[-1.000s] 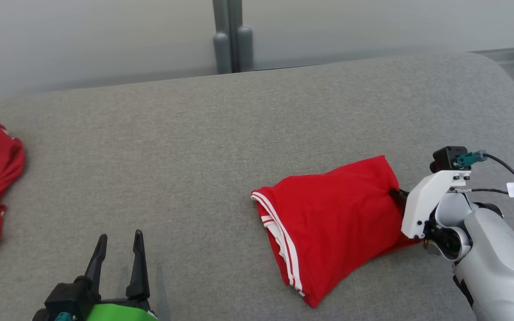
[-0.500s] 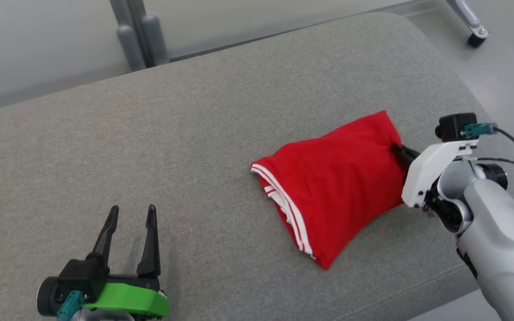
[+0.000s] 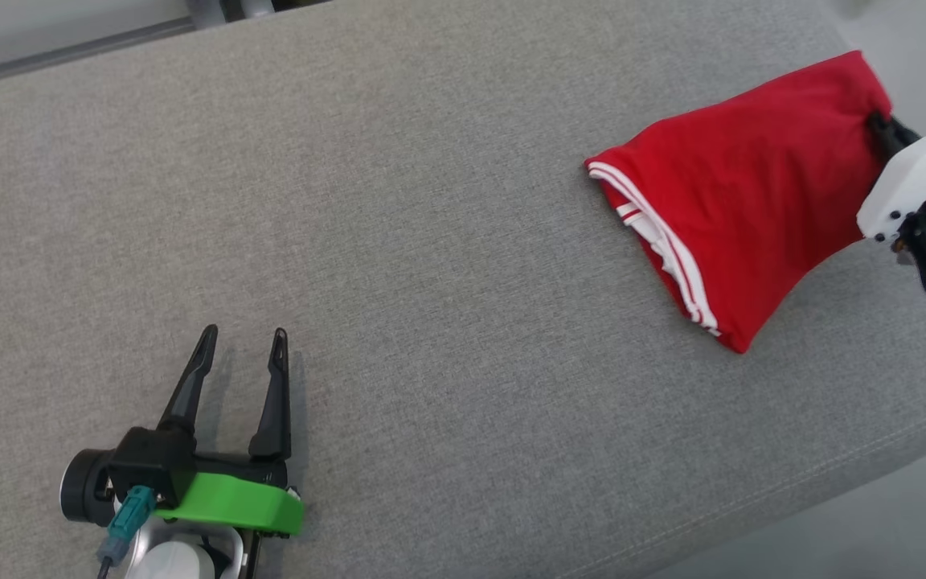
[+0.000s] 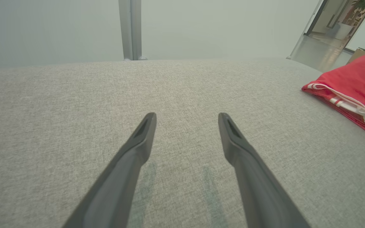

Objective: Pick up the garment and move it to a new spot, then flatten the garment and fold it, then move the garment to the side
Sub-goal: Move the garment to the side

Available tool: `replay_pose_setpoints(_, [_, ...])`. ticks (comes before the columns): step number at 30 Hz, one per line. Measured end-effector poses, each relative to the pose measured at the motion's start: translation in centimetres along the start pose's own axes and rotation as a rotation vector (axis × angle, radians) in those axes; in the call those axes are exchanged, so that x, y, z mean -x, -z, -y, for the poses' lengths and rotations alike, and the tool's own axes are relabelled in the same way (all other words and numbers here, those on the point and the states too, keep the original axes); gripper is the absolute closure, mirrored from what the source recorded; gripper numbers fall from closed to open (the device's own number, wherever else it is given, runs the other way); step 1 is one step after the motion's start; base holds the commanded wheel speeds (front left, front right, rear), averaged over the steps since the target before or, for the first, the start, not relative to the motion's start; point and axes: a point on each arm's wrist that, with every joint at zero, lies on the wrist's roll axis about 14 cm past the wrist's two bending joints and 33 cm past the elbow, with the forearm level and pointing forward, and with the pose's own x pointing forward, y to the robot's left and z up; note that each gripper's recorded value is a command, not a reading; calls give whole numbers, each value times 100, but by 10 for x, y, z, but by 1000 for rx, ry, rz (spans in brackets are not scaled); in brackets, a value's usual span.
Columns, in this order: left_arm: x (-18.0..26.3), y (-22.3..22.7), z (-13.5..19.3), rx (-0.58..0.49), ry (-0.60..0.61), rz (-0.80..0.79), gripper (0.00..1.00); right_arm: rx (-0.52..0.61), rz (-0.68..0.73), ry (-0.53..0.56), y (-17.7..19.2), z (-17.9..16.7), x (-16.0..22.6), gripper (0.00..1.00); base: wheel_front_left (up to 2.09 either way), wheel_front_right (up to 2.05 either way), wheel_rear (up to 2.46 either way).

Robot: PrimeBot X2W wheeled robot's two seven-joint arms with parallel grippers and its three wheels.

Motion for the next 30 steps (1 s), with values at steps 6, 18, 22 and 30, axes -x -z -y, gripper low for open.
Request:
replay_pose_setpoints(6, [0, 14, -18, -10, -31, -34, 0, 14, -10, 83, 0, 24, -21, 100, 0, 0, 0])
replay_pose_setpoints(18, [4, 25, -35, -26, -61, -65, 0, 71, -25, 198, 17, 56, -29, 0, 0, 0, 0])
replay_pose_setpoints(22, [6, 19, -33, -29, -64, -53, 0, 105, 44, 193, -1, 55, -27, 0, 0, 0, 0])
replay_pose_setpoints(30, [15, 2, -31, -17, -86, -12, 0, 189, 246, 86, -59, 15, -25, 0, 0, 0, 0])
